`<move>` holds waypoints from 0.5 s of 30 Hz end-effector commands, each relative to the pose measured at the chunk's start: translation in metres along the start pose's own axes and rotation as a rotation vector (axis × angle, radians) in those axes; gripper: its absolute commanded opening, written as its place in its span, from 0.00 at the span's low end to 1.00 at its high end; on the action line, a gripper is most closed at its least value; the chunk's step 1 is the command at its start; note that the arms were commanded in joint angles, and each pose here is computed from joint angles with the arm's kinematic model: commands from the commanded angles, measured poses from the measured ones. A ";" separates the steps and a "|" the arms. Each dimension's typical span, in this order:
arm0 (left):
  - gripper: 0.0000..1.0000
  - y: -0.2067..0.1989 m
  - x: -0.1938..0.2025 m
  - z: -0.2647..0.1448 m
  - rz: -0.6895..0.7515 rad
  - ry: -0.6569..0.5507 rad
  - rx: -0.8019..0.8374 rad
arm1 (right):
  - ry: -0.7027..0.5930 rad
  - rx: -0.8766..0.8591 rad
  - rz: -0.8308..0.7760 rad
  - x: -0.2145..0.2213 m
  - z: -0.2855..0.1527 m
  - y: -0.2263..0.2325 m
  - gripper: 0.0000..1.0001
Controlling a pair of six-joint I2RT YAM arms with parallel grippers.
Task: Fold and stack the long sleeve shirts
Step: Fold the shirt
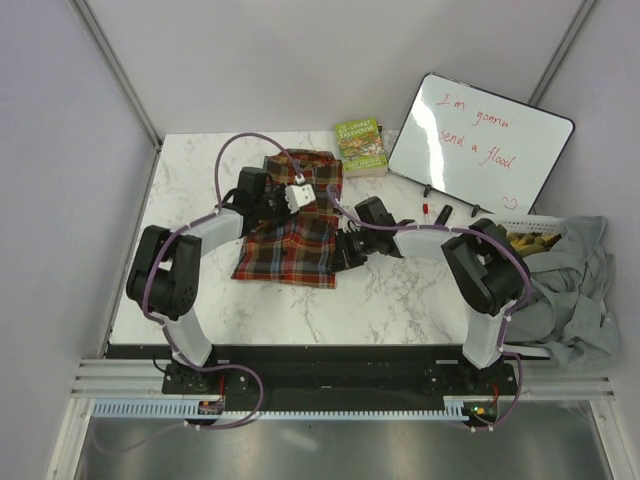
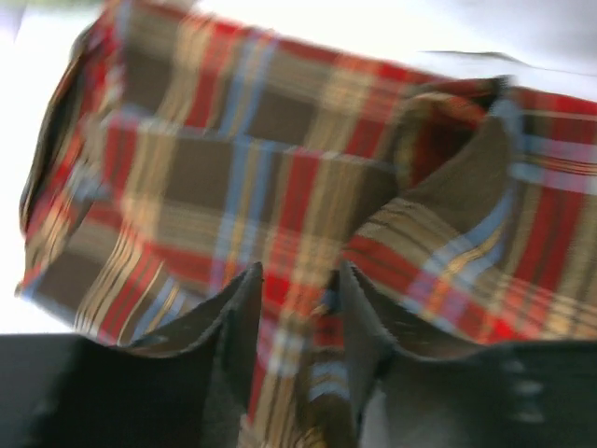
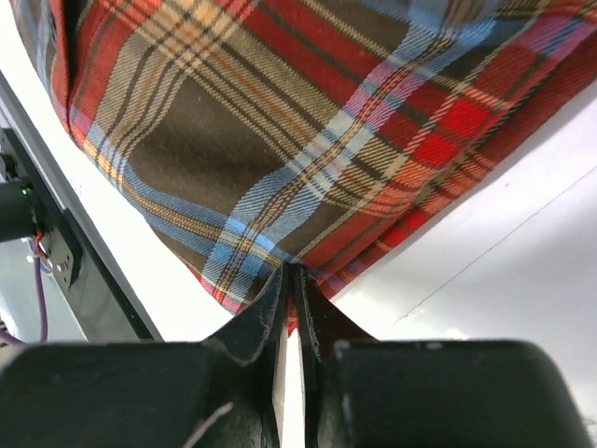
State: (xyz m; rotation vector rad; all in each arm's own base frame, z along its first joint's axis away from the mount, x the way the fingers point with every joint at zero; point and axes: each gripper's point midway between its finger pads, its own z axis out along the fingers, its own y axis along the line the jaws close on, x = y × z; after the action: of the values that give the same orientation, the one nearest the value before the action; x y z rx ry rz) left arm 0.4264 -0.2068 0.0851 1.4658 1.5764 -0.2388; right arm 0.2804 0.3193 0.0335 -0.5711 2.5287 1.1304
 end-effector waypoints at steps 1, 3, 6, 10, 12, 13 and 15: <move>0.52 0.067 -0.029 -0.038 -0.208 -0.101 -0.167 | -0.021 -0.016 -0.100 -0.010 -0.015 0.020 0.13; 0.56 0.067 -0.032 -0.069 -0.274 -0.131 -0.159 | -0.061 -0.044 -0.149 -0.027 -0.025 0.037 0.15; 0.59 0.043 -0.031 -0.095 -0.301 -0.150 -0.069 | -0.117 -0.057 -0.206 -0.052 -0.033 0.053 0.17; 0.61 0.010 -0.003 -0.102 -0.331 -0.065 0.007 | -0.148 -0.023 -0.236 -0.079 -0.018 0.047 0.17; 0.62 0.006 0.011 -0.103 -0.353 -0.025 0.006 | -0.177 -0.026 -0.254 -0.099 -0.013 0.051 0.17; 0.63 0.004 0.022 -0.103 -0.360 0.018 -0.002 | -0.167 -0.021 -0.246 -0.101 -0.004 0.046 0.17; 0.65 0.002 0.035 -0.102 -0.375 0.052 0.001 | -0.193 -0.007 -0.254 -0.117 0.000 0.046 0.17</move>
State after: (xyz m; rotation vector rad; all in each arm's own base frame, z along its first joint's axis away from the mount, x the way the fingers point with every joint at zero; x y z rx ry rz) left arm 0.4045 -0.1259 0.1590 1.1458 1.7365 -0.3713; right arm 0.3334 0.3587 0.1142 -0.7231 2.2557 1.0954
